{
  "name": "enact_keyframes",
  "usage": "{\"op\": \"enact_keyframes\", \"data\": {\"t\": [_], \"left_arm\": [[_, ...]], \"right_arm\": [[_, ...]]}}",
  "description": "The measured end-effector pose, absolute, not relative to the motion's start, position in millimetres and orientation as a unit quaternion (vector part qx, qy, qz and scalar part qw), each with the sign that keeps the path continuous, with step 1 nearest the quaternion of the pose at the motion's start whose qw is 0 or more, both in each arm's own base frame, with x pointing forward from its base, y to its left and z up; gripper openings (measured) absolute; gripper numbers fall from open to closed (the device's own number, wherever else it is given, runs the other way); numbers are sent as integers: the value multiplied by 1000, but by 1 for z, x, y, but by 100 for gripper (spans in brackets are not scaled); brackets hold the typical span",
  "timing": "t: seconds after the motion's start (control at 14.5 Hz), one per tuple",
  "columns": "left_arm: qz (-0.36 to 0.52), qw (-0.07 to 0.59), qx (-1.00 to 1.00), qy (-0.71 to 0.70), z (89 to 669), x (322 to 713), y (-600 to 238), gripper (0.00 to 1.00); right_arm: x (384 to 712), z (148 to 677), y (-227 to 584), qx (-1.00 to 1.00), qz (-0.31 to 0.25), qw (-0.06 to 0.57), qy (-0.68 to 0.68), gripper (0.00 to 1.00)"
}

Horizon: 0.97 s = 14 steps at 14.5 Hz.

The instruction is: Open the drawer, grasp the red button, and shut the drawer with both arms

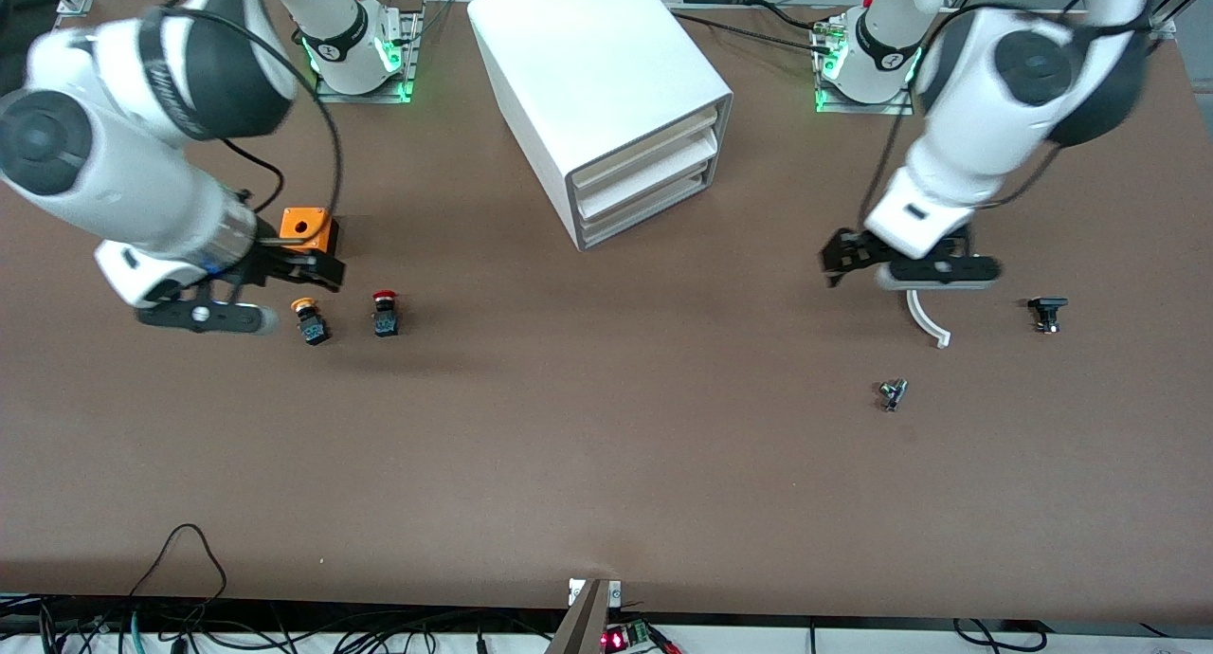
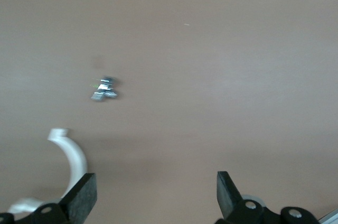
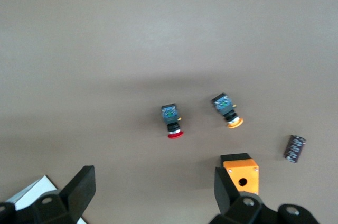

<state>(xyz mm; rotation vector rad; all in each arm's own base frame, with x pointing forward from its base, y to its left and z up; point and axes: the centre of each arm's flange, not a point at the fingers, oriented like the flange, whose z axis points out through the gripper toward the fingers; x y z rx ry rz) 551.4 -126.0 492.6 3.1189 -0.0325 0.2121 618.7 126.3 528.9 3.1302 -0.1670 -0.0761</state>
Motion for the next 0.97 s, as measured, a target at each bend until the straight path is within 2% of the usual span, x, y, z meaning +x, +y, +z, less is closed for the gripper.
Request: {"op": "enact_keyframes", "data": {"t": [0.21,0.41,0.69,0.97], "left_arm": [[60,-8,996,-66,551,539,-47,100],[53,-9,994,-95,580,520,2,100],[45,-8,994,-100,591,514,7,100],[41,-8,994,-103,589,515,4,100]], "right_arm": [[611,556,76,997,-21,24,-73,100],[601,568,51,997,-33,48,-60,100],[586,598,-2,999,-27,46,-1,100],[585,596,3,999,-29,27,10,100]]}}
